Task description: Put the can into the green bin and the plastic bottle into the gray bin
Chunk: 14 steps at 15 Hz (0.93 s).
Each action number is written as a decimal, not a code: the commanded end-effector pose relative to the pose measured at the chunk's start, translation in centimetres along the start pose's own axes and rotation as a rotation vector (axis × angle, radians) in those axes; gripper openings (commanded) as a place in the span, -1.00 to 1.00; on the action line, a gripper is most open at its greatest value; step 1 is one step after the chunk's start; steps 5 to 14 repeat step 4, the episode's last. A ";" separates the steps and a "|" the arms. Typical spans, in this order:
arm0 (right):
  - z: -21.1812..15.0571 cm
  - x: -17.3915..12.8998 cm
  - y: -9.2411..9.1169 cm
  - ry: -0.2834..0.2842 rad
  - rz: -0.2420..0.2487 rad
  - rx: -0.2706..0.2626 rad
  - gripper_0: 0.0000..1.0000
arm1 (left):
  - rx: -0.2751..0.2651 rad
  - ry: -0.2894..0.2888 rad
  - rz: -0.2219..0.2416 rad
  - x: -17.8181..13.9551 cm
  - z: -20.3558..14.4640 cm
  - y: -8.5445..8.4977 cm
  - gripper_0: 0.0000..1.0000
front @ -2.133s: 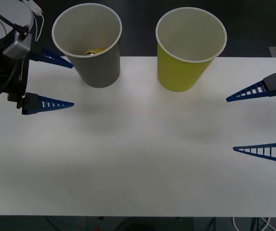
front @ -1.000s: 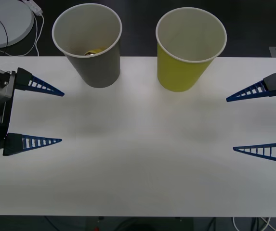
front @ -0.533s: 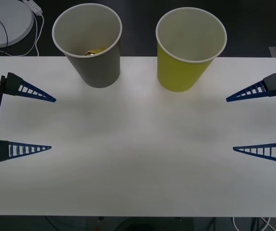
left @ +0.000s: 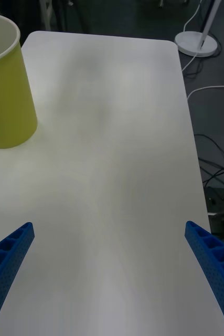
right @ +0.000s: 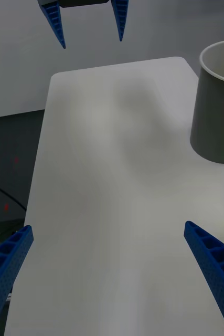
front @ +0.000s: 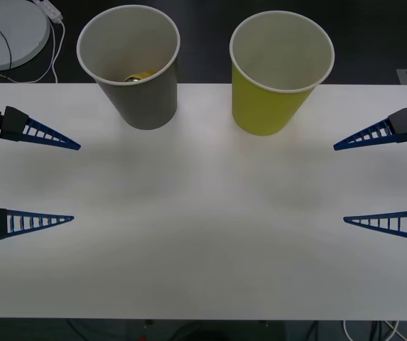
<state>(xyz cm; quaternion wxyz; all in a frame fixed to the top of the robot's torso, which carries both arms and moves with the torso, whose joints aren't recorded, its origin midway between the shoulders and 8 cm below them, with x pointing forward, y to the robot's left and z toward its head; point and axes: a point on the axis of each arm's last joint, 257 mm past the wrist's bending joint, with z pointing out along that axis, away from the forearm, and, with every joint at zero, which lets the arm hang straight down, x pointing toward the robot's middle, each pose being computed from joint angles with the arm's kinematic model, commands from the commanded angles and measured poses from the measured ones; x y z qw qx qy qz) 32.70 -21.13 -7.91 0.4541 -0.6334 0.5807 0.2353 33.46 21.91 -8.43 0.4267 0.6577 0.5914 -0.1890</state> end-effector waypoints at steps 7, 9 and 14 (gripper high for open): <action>0.0 0.0 0.0 0.000 0.000 0.000 1.00 | -0.002 -0.007 -0.002 -0.1 0.1 0.0 1.00; 0.0 0.0 0.0 0.000 0.000 0.000 1.00 | -0.002 -0.007 -0.002 -0.1 0.1 0.0 1.00; 0.0 0.0 0.0 0.000 0.000 0.000 1.00 | -0.002 -0.007 -0.002 -0.1 0.1 0.0 1.00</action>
